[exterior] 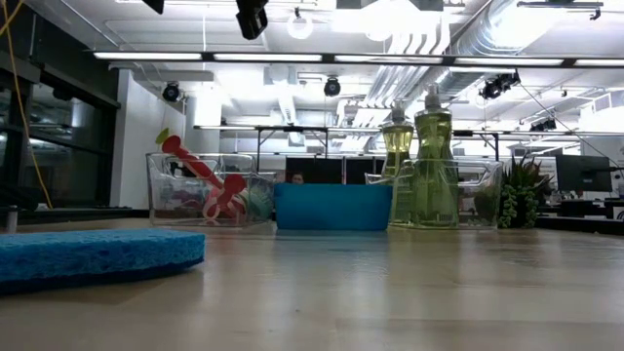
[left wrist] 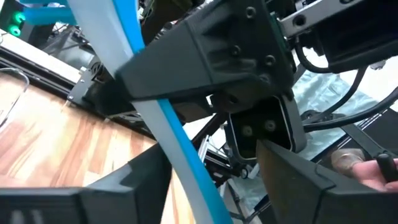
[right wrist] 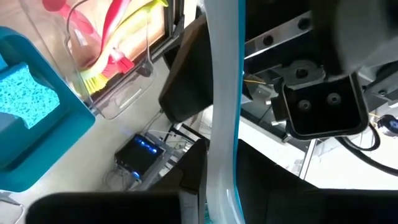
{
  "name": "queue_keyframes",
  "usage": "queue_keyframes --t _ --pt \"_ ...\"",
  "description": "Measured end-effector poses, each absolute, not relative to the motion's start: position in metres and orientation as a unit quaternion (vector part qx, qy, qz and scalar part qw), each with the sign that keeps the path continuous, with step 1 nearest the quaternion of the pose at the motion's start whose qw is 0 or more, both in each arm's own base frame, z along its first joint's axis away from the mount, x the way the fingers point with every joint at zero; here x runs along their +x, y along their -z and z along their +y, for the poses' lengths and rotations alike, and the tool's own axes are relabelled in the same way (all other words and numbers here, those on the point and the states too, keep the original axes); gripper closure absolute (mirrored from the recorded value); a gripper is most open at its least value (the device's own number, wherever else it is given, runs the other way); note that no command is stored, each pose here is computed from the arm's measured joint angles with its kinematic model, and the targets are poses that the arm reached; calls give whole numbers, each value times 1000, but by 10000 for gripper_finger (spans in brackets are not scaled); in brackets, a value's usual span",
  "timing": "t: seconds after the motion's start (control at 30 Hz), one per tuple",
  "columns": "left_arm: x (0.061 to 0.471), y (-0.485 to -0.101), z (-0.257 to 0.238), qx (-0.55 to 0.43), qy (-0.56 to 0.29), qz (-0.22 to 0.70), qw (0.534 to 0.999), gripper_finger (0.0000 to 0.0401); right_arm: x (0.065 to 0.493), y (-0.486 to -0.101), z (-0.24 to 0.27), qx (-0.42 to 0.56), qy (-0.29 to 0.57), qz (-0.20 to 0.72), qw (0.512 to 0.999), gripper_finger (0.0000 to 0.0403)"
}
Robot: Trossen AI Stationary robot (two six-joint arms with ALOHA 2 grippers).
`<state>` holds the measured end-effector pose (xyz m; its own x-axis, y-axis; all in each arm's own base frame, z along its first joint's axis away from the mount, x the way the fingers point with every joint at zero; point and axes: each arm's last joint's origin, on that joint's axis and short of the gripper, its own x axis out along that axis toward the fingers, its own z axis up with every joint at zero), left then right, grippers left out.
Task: Pick & Place Kitchen Sink Supplies
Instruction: Put the blue dish brush into the left transparent bin
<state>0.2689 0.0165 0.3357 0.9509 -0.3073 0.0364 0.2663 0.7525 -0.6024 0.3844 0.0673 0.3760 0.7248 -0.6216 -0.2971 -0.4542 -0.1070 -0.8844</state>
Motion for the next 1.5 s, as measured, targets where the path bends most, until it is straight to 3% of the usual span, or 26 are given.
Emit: queue_keyframes --t 0.6,0.9,1.13,1.5 --pt "269 -332 17 -332 146 51 930 354 384 -375 69 -743 65 360 560 347" --pt "269 -331 17 -303 147 48 940 360 385 -379 72 -693 107 340 627 284" --pt "269 -332 17 -303 146 43 941 360 384 -379 74 -660 147 345 650 246" --pt "269 -333 17 -303 137 38 942 360 379 -379 87 -632 187 347 668 222"
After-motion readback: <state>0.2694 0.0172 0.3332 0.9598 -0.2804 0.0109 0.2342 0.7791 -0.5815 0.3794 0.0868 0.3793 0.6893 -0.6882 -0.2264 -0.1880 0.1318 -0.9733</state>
